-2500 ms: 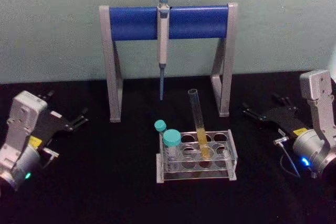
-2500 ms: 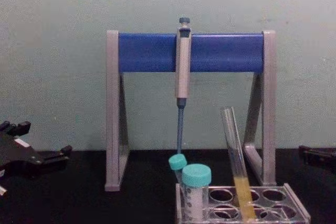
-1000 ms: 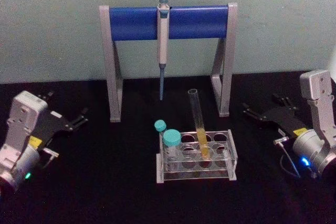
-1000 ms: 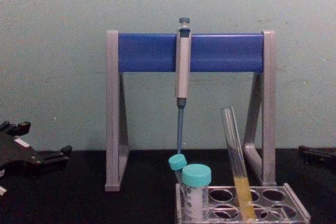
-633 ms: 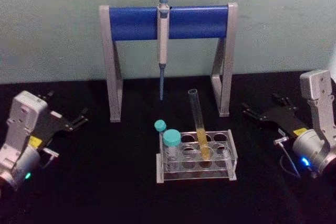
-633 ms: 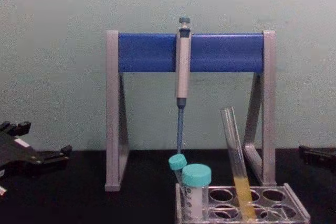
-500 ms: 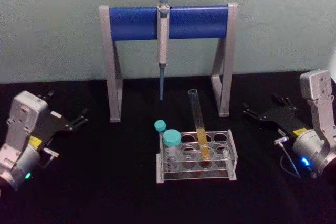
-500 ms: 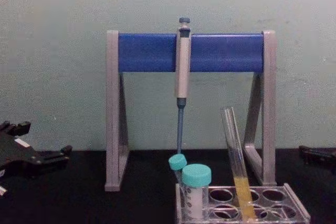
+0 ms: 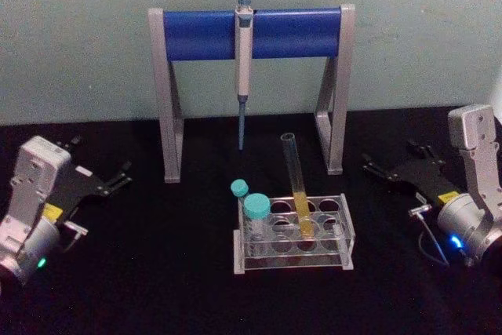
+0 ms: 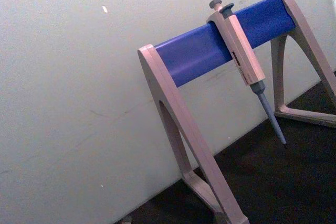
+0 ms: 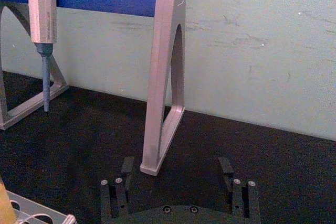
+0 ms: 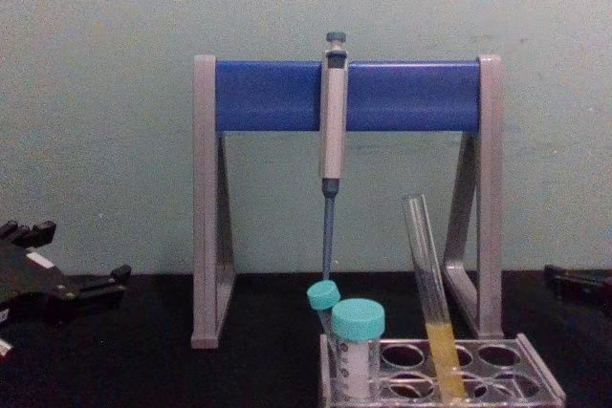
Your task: Pick up the test tube from the test tube rack, shake it, then place it back into the test tube rack.
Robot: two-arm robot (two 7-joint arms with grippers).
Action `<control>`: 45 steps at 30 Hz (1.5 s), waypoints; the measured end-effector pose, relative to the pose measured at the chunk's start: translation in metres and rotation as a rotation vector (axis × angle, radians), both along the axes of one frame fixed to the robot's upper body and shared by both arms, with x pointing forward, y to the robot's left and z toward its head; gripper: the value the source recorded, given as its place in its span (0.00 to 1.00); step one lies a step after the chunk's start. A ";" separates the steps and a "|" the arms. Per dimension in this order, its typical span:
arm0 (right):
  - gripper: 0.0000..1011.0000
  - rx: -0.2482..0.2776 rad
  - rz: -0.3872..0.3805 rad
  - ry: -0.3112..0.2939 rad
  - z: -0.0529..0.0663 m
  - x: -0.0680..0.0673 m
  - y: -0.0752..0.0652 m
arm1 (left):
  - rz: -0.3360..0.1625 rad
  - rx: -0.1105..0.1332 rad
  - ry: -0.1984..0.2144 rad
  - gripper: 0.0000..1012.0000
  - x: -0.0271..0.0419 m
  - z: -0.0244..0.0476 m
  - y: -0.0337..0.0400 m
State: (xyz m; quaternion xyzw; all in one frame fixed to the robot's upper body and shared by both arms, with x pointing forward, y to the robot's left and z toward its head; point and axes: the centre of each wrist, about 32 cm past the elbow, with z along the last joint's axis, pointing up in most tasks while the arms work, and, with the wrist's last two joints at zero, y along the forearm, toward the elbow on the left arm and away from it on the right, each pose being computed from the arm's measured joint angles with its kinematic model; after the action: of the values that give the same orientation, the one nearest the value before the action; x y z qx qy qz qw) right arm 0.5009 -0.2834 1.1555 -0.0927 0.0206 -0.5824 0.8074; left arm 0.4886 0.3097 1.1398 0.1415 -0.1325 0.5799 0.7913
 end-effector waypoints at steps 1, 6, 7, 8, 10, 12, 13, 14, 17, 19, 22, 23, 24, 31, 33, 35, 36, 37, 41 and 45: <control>0.99 0.000 0.000 0.000 0.000 0.000 0.000 | 0.000 0.000 0.000 0.99 0.0000 0.0000 0.0000; 0.99 0.000 0.000 0.000 0.000 0.000 0.000 | 0.000 0.000 0.000 0.99 0.0000 0.0000 0.0000; 0.99 0.000 0.000 0.000 0.000 0.000 0.000 | 0.000 0.000 0.000 0.99 0.0000 0.0000 0.0000; 0.99 0.000 0.000 0.000 0.000 0.000 0.000 | 0.000 0.000 0.000 0.99 0.0000 0.0000 0.0000; 0.99 0.000 0.000 0.000 0.000 0.000 0.000 | 0.000 0.000 0.000 0.99 0.0000 0.0000 0.0000; 0.99 0.000 0.000 0.000 0.000 0.000 0.000 | 0.000 0.000 0.000 0.99 0.0000 0.0000 0.0000; 0.99 0.000 0.000 0.000 0.000 0.000 0.000 | 0.000 0.000 0.000 0.99 0.0000 0.0000 0.0000; 0.99 0.000 0.000 0.000 0.000 0.000 0.000 | 0.000 0.000 0.000 0.99 0.0000 0.0000 0.0000; 0.99 0.000 0.000 0.000 0.000 0.000 0.000 | 0.000 0.000 0.000 0.99 0.0000 0.0000 0.0000; 0.99 0.000 0.000 0.000 0.000 0.000 0.000 | 0.000 0.000 0.000 0.99 0.0000 0.0000 0.0000; 0.99 0.000 0.000 0.000 0.000 0.000 0.000 | 0.000 0.000 0.000 0.99 0.0000 0.0000 0.0000; 0.99 0.000 0.000 0.000 0.000 0.000 0.000 | 0.000 0.000 0.000 0.99 0.0000 0.0000 0.0000; 0.99 0.000 0.000 0.000 0.000 0.000 0.000 | 0.000 0.000 0.000 0.99 0.0000 0.0000 0.0000; 0.99 0.000 0.000 0.000 0.000 0.000 0.000 | 0.000 0.000 0.000 0.99 0.0000 0.0000 0.0000; 0.99 0.000 0.000 0.000 0.000 0.000 0.000 | 0.000 0.000 0.000 0.99 0.0000 0.0000 0.0000; 0.99 0.000 0.000 0.000 0.000 0.000 0.000 | 0.000 0.000 0.000 0.99 0.0000 0.0000 0.0000; 0.99 0.000 0.000 0.000 0.000 0.000 0.000 | 0.000 0.000 0.000 0.99 0.0000 0.0000 0.0000; 0.99 0.000 0.000 0.000 0.000 0.000 0.000 | 0.000 0.000 0.000 0.99 0.0000 0.0000 0.0000; 0.99 0.000 0.000 0.000 0.000 0.000 0.000 | 0.000 0.000 0.000 0.99 0.0000 0.0000 0.0000; 0.99 0.000 0.000 0.000 0.000 0.000 0.000 | 0.000 0.000 0.000 0.99 0.0000 0.0000 0.0000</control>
State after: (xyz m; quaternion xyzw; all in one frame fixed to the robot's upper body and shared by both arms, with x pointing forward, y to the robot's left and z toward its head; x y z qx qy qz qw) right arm 0.5009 -0.2834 1.1555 -0.0927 0.0206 -0.5823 0.8074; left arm 0.4886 0.3097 1.1398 0.1415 -0.1325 0.5799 0.7913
